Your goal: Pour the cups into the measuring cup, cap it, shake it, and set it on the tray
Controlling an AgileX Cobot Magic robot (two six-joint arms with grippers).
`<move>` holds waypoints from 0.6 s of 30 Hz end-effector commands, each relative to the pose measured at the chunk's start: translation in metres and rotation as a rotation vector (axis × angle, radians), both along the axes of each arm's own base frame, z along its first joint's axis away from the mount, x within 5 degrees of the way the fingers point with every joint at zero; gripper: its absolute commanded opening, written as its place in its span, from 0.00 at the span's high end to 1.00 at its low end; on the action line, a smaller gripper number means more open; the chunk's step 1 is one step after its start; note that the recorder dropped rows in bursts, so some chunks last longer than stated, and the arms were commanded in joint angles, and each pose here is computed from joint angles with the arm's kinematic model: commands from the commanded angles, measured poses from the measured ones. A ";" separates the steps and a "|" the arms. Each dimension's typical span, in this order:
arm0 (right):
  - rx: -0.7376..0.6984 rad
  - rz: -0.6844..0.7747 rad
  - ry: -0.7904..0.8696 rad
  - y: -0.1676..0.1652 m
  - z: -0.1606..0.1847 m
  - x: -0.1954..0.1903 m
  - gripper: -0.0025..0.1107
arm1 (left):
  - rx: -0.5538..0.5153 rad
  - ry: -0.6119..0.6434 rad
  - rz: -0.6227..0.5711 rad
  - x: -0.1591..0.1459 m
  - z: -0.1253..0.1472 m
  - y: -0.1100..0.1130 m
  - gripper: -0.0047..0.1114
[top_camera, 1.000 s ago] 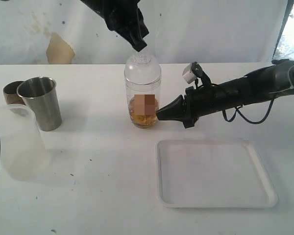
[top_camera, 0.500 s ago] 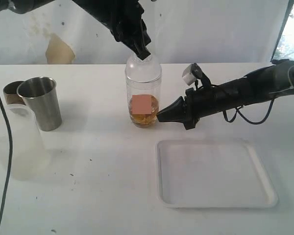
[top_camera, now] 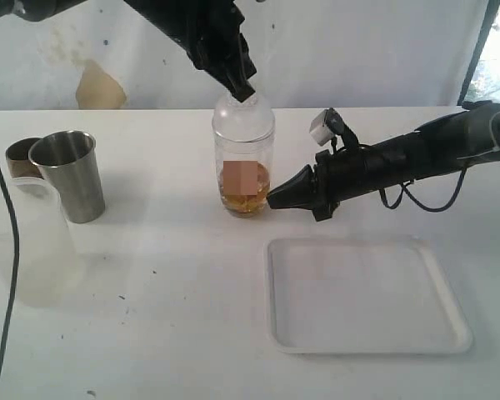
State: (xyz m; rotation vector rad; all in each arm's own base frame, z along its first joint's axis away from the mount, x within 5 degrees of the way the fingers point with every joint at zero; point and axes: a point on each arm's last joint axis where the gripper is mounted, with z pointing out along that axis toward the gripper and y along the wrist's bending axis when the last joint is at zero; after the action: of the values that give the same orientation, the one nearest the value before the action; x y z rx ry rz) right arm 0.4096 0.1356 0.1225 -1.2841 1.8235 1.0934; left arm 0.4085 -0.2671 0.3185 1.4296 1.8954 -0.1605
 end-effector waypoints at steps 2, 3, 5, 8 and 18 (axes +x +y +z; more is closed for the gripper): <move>0.009 0.008 0.008 0.000 0.001 -0.002 0.98 | 0.028 0.079 -0.012 0.000 -0.020 -0.004 0.96; 0.009 0.008 0.008 0.000 0.001 -0.002 0.98 | 0.027 0.079 -0.014 0.000 -0.020 -0.004 0.96; 0.009 0.006 0.008 0.000 0.002 -0.001 0.98 | 0.029 0.081 -0.014 0.000 -0.020 -0.004 0.96; -0.020 -0.007 -0.015 -0.007 0.004 0.001 0.98 | 0.039 0.098 -0.019 -0.002 -0.021 -0.003 0.96; -0.069 -0.446 -0.201 -0.034 0.033 0.039 0.98 | 0.082 0.125 -0.049 -0.005 -0.024 -0.001 0.96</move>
State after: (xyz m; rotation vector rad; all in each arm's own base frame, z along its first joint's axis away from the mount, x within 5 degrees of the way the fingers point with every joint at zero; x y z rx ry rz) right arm 0.4377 0.1074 0.1473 -1.0553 1.8962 0.7494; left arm 0.4074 -0.2667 0.3181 1.4523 1.8975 -0.1711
